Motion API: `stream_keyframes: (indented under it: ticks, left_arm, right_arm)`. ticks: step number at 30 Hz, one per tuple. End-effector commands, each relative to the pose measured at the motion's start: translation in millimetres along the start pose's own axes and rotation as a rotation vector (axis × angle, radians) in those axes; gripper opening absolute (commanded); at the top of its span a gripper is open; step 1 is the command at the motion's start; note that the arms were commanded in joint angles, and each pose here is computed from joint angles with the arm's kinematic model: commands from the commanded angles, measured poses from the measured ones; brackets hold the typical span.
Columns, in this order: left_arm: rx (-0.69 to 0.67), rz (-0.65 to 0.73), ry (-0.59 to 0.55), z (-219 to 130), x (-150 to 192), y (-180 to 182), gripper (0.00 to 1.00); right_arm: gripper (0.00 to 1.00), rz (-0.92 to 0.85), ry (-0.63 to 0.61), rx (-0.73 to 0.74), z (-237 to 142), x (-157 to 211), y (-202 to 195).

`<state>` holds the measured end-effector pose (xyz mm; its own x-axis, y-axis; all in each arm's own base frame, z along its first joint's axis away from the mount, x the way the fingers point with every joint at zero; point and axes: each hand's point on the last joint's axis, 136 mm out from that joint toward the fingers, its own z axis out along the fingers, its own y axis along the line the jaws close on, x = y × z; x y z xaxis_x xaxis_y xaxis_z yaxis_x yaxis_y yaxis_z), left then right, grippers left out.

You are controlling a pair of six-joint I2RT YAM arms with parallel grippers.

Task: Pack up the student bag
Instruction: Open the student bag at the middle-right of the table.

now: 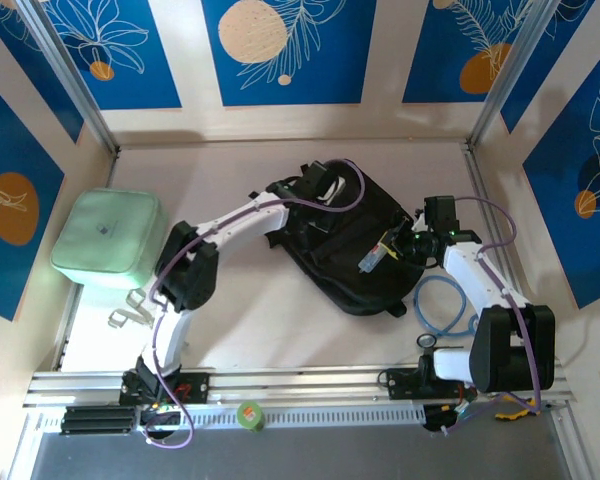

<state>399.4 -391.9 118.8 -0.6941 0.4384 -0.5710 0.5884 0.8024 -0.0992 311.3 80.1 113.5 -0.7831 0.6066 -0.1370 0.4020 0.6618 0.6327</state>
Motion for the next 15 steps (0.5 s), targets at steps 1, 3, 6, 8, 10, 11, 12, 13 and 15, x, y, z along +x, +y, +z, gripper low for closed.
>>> stream_keyframes:
  ticks: [1,3,6,8,10,11,12,13,15]
  left_arm:
    - [0.091,0.077,0.065,3,7,-20,0.69]
    - [0.143,0.108,0.084,9,13,-31,0.77]
    - [0.155,0.139,0.122,17,24,-35,0.83]
    - [0.126,0.154,0.149,23,31,-32,0.85]
    - [0.110,0.176,0.180,29,40,-29,0.86]
    - [0.102,0.183,0.191,32,42,-28,0.87]
    - [0.093,0.191,0.207,35,47,-27,0.87]
    - [0.079,0.195,0.218,37,49,-26,0.87]
    - [0.038,0.193,0.240,43,54,-20,0.85]
  right_arm:
    - [0.11,-0.017,0.015,-0.018,-5,7,3]
    - [0.11,-0.013,0.017,-0.016,-4,7,3]
    - [0.11,-0.013,0.018,-0.020,-3,8,4]
    - [0.11,-0.014,0.020,-0.021,-3,8,5]
    - [0.11,-0.015,0.020,-0.021,-2,9,6]
    - [0.11,-0.015,0.023,-0.020,-2,9,5]
    - [0.11,-0.016,0.022,-0.020,-1,9,5]
    - [0.11,-0.015,0.023,-0.018,-1,9,5]
    - [0.11,-0.014,0.027,-0.017,0,10,5]
